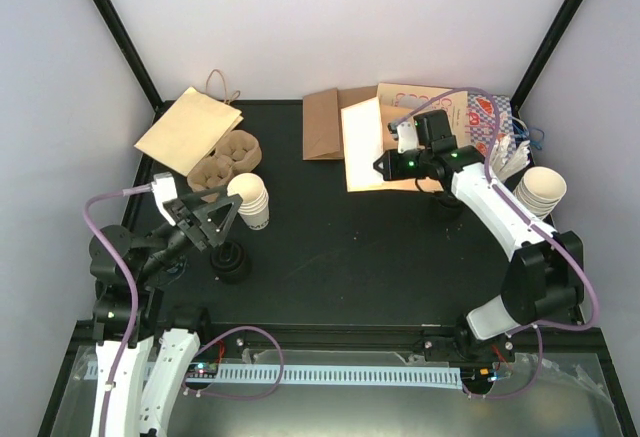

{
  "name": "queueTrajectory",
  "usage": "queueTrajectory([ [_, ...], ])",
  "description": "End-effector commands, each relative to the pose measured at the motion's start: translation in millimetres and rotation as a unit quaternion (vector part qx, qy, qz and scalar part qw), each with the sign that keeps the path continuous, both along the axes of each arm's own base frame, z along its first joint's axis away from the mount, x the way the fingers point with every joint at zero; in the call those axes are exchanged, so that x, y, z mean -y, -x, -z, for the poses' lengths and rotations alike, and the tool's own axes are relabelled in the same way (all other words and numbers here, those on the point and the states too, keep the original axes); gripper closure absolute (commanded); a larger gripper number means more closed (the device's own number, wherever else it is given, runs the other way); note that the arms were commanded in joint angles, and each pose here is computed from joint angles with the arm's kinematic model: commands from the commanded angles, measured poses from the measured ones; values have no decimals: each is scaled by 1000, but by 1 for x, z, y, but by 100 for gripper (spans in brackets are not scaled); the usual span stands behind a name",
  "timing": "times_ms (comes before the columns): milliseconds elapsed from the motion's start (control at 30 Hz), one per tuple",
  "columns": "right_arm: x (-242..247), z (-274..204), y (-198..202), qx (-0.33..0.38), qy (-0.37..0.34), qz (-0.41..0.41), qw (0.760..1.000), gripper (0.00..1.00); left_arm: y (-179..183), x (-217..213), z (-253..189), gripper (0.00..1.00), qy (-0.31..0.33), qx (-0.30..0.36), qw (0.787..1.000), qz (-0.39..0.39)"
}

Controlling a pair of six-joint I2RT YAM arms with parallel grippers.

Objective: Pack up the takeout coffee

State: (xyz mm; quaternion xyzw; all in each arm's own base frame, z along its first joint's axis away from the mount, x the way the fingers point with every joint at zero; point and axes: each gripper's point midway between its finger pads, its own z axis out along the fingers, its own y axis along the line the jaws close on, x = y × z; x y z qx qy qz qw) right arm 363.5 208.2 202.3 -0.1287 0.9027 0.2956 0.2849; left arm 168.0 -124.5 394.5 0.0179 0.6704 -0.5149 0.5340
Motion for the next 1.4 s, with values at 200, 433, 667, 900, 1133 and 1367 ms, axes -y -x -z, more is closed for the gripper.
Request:
queueTrajectory([
  [200,-10,-6,18,-4,16,-21,1000,99,-16,5,54,1,-79,-35,996,13],
  [433,-22,-7,37,-13,38,-36,999,99,-37,1,76,1,-99,-78,992,-1],
  [667,-38,-3,67,-17,64,-64,996,99,-43,3,88,1,-85,-97,992,3],
  [900,-55,25,98,-41,78,-85,992,99,-40,11,110,1,-68,-147,986,40],
  [1133,-67,62,107,-79,76,-79,991,96,-49,-19,140,1,-72,-235,967,-71],
  [1367,-81,80,108,-103,40,-80,991,81,-42,-15,127,1,-75,-229,969,-51],
])
